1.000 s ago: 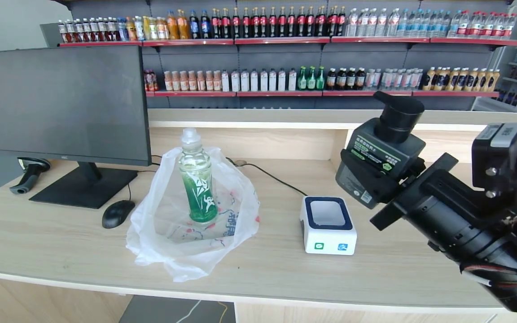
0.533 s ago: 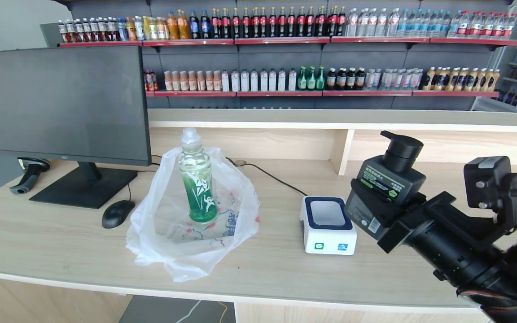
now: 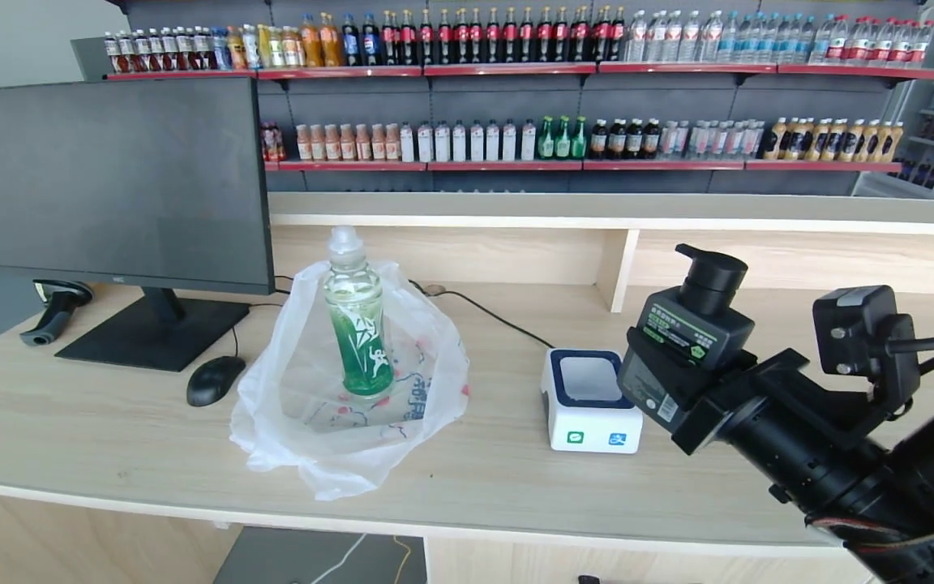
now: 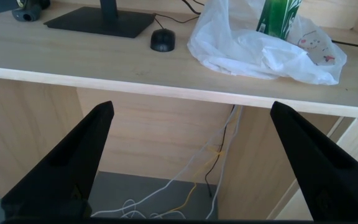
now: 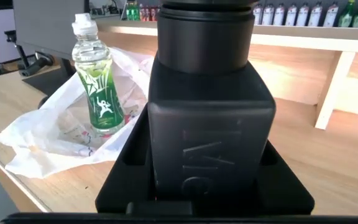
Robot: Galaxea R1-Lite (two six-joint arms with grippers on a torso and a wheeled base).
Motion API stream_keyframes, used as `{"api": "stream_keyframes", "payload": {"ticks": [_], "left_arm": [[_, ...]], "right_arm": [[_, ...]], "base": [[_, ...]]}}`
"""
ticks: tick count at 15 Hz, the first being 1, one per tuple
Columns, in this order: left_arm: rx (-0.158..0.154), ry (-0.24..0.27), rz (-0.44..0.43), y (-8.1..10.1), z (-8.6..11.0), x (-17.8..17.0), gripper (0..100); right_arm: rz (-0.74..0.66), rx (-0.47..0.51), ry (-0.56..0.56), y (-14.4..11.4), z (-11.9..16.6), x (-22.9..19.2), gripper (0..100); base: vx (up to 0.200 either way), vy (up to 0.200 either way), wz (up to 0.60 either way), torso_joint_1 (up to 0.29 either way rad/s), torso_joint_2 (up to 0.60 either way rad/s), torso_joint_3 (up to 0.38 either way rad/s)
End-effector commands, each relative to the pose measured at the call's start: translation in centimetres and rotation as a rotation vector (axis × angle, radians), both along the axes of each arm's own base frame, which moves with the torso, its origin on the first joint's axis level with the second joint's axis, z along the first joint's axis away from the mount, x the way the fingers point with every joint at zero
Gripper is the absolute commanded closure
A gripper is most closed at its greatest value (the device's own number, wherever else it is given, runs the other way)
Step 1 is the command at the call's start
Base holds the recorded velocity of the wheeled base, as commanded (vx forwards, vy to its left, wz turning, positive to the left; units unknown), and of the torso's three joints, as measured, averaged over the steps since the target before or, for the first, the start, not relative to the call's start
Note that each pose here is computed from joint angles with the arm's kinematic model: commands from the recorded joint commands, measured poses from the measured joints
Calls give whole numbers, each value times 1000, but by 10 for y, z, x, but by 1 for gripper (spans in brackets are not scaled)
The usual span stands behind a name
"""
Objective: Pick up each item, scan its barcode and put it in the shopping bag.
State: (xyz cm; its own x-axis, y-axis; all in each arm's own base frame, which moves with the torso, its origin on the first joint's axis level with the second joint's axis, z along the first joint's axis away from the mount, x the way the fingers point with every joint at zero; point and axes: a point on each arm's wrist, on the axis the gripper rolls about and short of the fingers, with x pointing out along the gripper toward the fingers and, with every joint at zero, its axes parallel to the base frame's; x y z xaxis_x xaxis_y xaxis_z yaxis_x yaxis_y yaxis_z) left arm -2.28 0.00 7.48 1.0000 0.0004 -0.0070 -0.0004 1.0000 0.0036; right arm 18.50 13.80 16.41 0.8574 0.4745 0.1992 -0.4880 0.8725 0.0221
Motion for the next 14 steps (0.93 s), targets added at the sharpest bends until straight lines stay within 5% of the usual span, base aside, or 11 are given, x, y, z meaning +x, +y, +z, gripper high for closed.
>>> {"api": "stream_keyframes", "payload": {"ticks": [1,5,14], "left_arm": [[1,1,0,0,0,0,0],[1,-1,0,0,0,0,0],[-2,1,1,0,0,0,0]], "right_arm": [[4,1,-2,1,0,1,100],[11,15,-19,5,5,2,100],[12,18,-21,5,5,3,100]], "base": [[0,0,0,0,0,0],[0,0,0,0,0,0],[0,200,0,6,3,3]]}}
